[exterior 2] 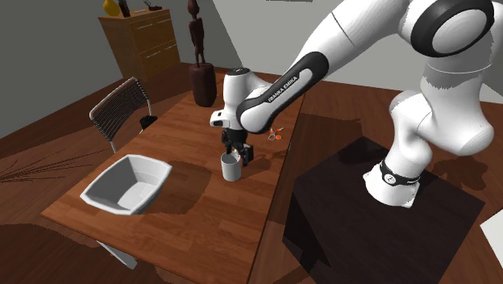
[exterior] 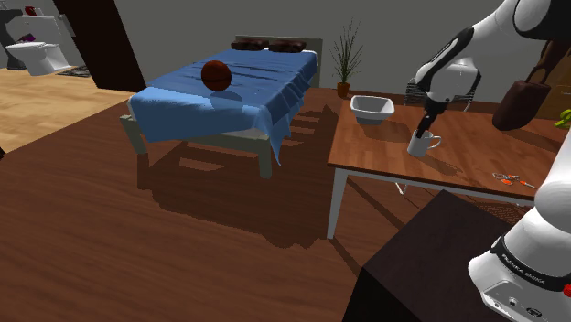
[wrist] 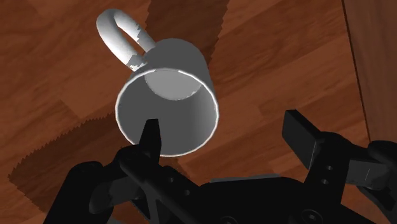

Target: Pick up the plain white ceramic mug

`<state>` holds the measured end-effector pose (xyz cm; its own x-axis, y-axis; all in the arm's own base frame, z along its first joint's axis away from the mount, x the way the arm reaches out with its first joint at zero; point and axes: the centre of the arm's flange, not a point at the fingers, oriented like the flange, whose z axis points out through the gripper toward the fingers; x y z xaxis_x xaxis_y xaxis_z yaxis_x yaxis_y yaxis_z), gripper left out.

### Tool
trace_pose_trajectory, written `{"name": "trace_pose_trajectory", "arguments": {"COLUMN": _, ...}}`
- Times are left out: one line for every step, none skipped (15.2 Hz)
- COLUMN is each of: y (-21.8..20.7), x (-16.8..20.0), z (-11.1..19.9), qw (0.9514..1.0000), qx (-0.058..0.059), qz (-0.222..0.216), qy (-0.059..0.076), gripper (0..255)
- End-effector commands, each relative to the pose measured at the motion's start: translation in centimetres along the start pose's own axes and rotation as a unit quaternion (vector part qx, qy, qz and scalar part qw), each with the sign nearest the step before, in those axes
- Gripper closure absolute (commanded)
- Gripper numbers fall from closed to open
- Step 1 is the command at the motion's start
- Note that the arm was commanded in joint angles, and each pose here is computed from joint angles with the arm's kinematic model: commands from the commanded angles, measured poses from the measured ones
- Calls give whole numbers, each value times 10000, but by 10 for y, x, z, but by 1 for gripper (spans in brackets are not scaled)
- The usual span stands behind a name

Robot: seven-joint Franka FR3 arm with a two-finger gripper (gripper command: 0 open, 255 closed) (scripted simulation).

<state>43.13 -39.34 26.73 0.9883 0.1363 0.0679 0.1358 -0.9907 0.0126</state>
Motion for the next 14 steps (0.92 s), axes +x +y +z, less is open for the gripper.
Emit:
{"name": "trace_pose_trajectory", "arguments": {"y": 2, "x": -1, "z": 12, "qw": 10000, "qx": -1, "qz": -1, "qy": 3, "gripper": 0}}
{"name": "trace_pose_trajectory", "arguments": {"y": 2, "x": -1, "z": 17, "qw": 10000, "qx": -1, "qz": -1, "qy": 3, "gripper": 0}}
{"name": "trace_pose_trajectory", "arguments": {"y": 2, "x": -2, "z": 23, "qw": 10000, "qx": -1, "qz": -1, "qy": 3, "gripper": 0}}
{"name": "trace_pose_trajectory", "arguments": {"y": 2, "x": -2, "z": 28, "qw": 10000, "qx": -1, "qz": -1, "qy": 3, "gripper": 0}}
{"name": "trace_pose_trajectory", "arguments": {"y": 2, "x": -2, "z": 33, "qw": 10000, "qx": -1, "qz": -1, "qy": 3, "gripper": 0}}
{"name": "trace_pose_trajectory", "arguments": {"y": 2, "x": -2, "z": 36, "qw": 10000, "qx": -1, "qz": -1, "qy": 3, "gripper": 0}}
{"name": "trace_pose_trajectory", "arguments": {"y": 2, "x": -2, "z": 36, "qw": 10000, "qx": -1, "qz": -1, "qy": 3, "gripper": 0}}
{"name": "trace_pose_trajectory", "arguments": {"y": 3, "x": -3, "z": 37, "qw": 10000, "qx": -1, "qz": -2, "qy": 4, "gripper": 255}}
{"name": "trace_pose_trajectory", "arguments": {"y": 3, "x": -3, "z": 36, "qw": 10000, "qx": -1, "qz": -2, "qy": 4, "gripper": 255}}
{"name": "trace_pose_trajectory", "arguments": {"y": 3, "x": -3, "z": 36, "qw": 10000, "qx": -1, "qz": -2, "qy": 4, "gripper": 255}}
{"name": "trace_pose_trajectory", "arguments": {"y": 3, "x": -3, "z": 36, "qw": 10000, "qx": -1, "qz": -2, "qy": 4, "gripper": 255}}
{"name": "trace_pose_trajectory", "arguments": {"y": 3, "x": -3, "z": 36, "qw": 10000, "qx": -1, "qz": -2, "qy": 4, "gripper": 255}}
{"name": "trace_pose_trajectory", "arguments": {"y": 3, "x": -3, "z": 36, "qw": 10000, "qx": -1, "qz": -2, "qy": 4, "gripper": 255}}
{"name": "trace_pose_trajectory", "arguments": {"y": 3, "x": -3, "z": 36, "qw": 10000, "qx": -1, "qz": -2, "qy": 4, "gripper": 255}}
